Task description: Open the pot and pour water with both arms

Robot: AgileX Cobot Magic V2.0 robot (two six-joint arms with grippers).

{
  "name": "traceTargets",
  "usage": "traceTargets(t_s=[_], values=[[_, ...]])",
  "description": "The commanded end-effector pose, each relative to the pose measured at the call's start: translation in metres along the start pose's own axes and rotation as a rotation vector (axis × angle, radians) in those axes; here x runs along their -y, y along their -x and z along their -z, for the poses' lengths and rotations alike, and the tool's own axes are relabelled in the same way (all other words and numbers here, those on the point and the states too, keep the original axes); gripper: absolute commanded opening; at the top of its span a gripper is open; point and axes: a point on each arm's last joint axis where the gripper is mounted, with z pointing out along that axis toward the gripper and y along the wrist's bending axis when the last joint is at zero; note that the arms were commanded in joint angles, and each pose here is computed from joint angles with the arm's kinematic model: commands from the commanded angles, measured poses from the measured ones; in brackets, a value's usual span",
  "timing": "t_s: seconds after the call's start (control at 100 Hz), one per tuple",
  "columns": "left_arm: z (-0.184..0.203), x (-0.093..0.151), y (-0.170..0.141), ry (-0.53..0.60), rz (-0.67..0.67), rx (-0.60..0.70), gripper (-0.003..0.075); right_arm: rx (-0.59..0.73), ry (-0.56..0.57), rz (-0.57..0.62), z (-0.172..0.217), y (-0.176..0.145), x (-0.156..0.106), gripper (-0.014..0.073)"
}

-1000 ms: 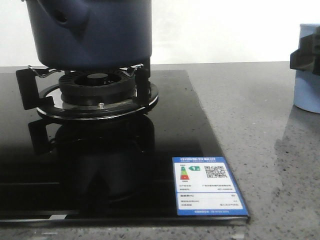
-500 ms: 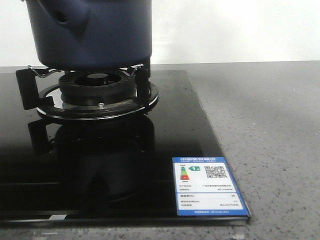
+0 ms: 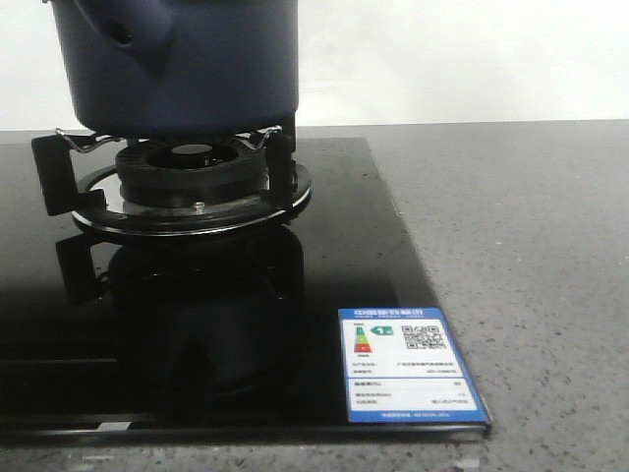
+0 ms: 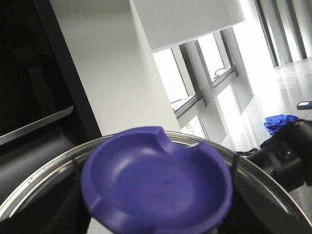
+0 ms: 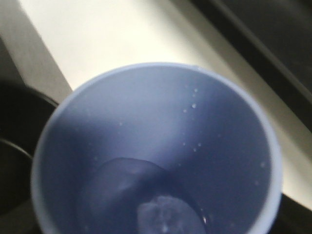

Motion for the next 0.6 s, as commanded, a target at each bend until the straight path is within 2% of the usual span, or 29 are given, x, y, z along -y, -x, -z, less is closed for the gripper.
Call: traceTargets(t_s=[0.0, 0.22, 0.29, 0.34, 0.43, 0.52, 0.59], values=[[0.006, 0.002, 0.026, 0.043, 0.012, 0.107, 0.0231, 0.106, -0.051, 0.159, -0.001, 0.021, 0.012, 0.0148], [0.006, 0.003, 0.026, 0.041, 0.035, 0.104, 0.0231, 0.083, -0.018, 0.606, -0.021, 0.011, -0.001, 0.0148], [0.006, 0.003, 0.025, 0.038, 0.055, 0.095, 0.0231, 0.079, -0.012, 0.714, -0.023, 0.010, -0.003, 0.0148], [0.006, 0.003, 0.024, 0.037, 0.062, 0.085, 0.0231, 0.064, -0.014, 0.763, -0.023, 0.008, -0.002, 0.0148], [0.006, 0.003, 0.023, 0.036, 0.065, 0.079, 0.0231, 0.010, -0.027, 0.765, -0.026, 0.005, 0.001, 0.0148], [0.006, 0.003, 0.023, 0.036, 0.065, 0.079, 0.0231, 0.022, -0.036, 0.770, -0.026, 0.008, 0.003, 0.0148], [0.006, 0.003, 0.023, 0.036, 0.065, 0.079, 0.0231, 0.035, -0.048, 0.853, -0.026, 0.012, 0.006, 0.0148]])
